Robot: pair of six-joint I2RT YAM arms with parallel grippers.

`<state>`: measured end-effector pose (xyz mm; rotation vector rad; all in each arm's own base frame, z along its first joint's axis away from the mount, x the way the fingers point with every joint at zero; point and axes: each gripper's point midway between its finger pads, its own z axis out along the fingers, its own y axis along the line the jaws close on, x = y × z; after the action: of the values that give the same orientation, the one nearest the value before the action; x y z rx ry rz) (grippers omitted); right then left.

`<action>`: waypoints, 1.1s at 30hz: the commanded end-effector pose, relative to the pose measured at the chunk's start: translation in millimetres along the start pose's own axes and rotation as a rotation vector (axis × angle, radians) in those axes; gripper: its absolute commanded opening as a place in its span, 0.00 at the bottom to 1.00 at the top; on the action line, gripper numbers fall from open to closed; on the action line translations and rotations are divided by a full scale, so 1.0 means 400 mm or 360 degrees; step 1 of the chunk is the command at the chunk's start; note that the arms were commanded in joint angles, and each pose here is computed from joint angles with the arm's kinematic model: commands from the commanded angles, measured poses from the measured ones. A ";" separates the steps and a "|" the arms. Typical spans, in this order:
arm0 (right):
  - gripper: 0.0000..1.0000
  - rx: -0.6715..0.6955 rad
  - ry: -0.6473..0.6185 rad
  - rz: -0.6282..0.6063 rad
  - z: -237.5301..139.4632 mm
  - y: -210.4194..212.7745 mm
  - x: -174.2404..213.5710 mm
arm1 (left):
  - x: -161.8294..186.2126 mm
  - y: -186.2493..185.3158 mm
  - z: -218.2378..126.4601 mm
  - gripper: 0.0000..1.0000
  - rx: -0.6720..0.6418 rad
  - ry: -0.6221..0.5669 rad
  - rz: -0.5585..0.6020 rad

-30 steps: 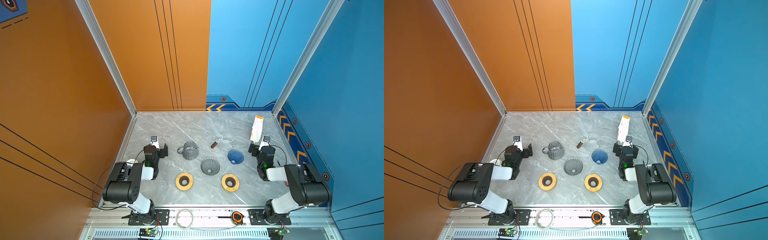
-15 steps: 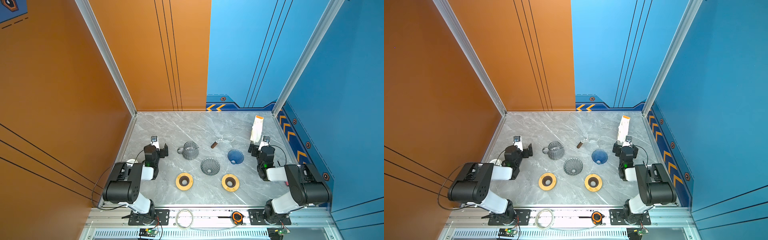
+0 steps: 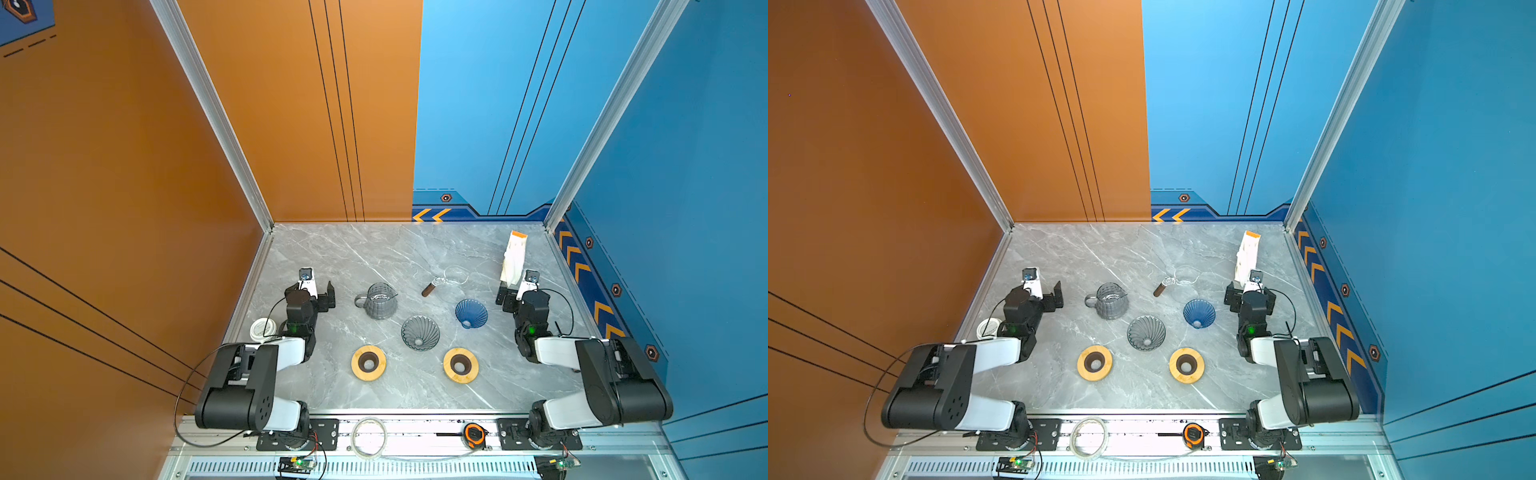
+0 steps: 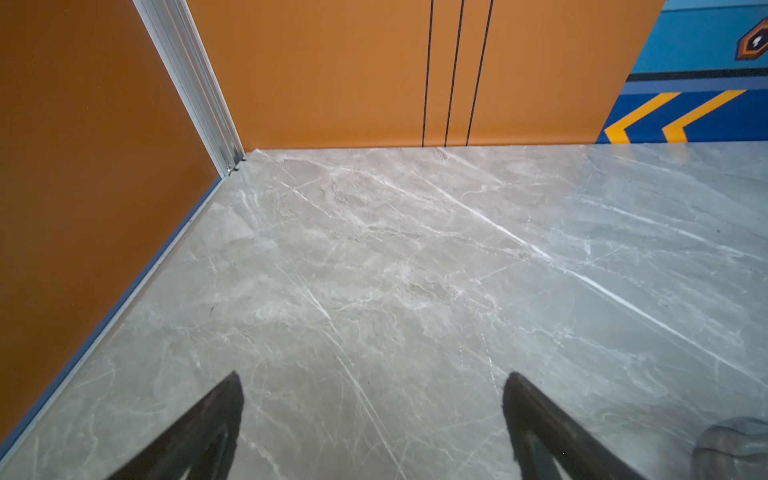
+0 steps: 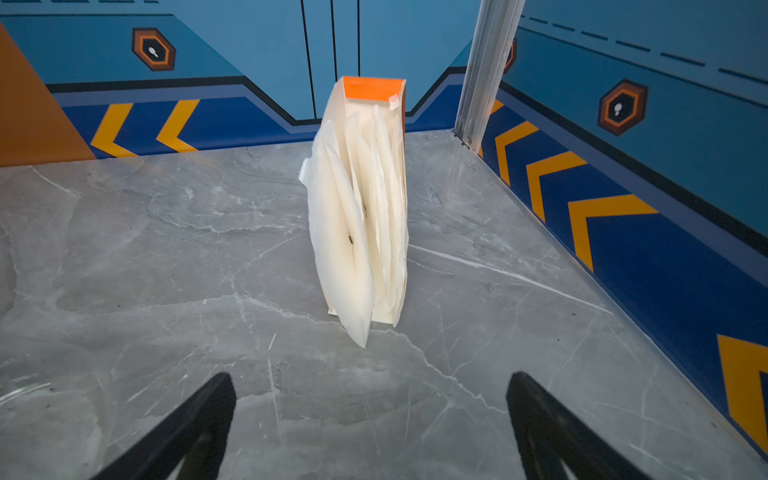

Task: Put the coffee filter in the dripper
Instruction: 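Raise both grippers and swing them toward the objects on the table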

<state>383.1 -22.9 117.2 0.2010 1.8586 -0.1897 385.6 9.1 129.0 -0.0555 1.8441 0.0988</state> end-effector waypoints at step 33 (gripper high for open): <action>1.00 -0.0853 0.0619 -0.0144 -0.327 0.263 -0.233 | -0.056 -0.124 -0.331 0.98 0.0397 0.1025 -0.0577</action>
<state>339.9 87.1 250.8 -0.1257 2.1275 0.2249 299.4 -35.8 203.3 -0.1933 2.3045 -0.3070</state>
